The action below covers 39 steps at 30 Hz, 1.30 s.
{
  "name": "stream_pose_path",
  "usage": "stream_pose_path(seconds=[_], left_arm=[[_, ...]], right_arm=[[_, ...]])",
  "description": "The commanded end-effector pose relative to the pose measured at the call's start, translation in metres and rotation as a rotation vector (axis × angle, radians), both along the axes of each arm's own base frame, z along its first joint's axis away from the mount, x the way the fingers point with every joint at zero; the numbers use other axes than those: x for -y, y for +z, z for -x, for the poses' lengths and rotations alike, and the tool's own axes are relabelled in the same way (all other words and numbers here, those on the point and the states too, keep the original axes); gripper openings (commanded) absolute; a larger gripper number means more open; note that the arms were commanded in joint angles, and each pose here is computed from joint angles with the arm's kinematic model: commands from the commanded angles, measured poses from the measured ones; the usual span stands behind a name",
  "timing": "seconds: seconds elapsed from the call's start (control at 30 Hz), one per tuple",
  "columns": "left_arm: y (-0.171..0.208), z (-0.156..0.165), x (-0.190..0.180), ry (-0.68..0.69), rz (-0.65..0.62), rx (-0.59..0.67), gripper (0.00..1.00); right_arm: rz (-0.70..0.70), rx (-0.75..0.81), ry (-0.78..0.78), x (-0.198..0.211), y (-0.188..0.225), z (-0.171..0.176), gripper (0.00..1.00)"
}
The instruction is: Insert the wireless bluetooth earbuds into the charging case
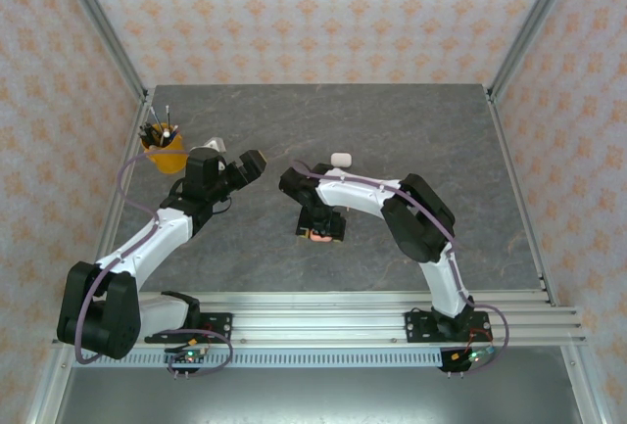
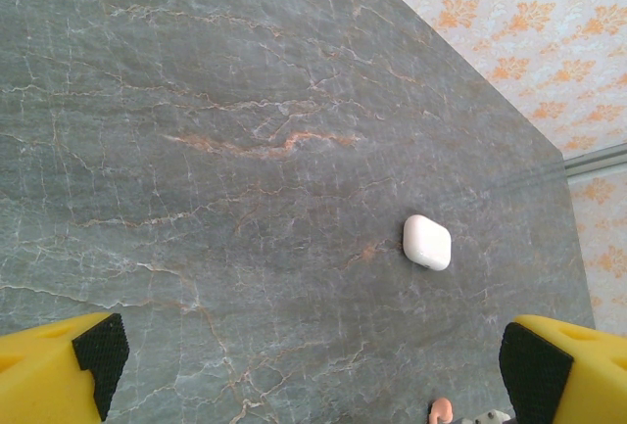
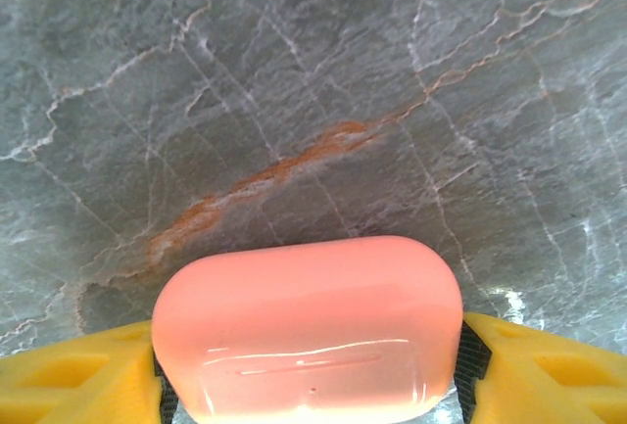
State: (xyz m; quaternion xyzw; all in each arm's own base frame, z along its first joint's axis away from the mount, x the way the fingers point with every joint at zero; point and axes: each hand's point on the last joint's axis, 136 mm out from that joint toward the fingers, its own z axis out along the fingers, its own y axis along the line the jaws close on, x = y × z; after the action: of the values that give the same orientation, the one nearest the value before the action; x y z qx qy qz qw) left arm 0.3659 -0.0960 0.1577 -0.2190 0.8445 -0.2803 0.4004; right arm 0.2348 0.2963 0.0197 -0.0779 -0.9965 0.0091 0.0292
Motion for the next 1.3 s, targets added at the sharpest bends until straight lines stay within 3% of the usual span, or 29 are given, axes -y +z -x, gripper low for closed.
stream_pose_path(seconds=[0.0, 0.83, 1.27], left_arm=[[0.006, 0.001, -0.001, 0.000, 0.011, 0.027, 1.00], [0.006, 0.001, -0.002, 0.003, 0.015, 0.028, 1.00], [0.004, 0.004, -0.002, -0.001, 0.013, 0.022, 1.00]], right_arm=[[0.102, 0.097, 0.016, 0.022, -0.004, -0.020, 0.72], [0.074, 0.130, 0.043, 0.024, -0.010, -0.025, 0.67], [0.057, 0.144, 0.013, 0.026, 0.006, -0.023, 0.55]])
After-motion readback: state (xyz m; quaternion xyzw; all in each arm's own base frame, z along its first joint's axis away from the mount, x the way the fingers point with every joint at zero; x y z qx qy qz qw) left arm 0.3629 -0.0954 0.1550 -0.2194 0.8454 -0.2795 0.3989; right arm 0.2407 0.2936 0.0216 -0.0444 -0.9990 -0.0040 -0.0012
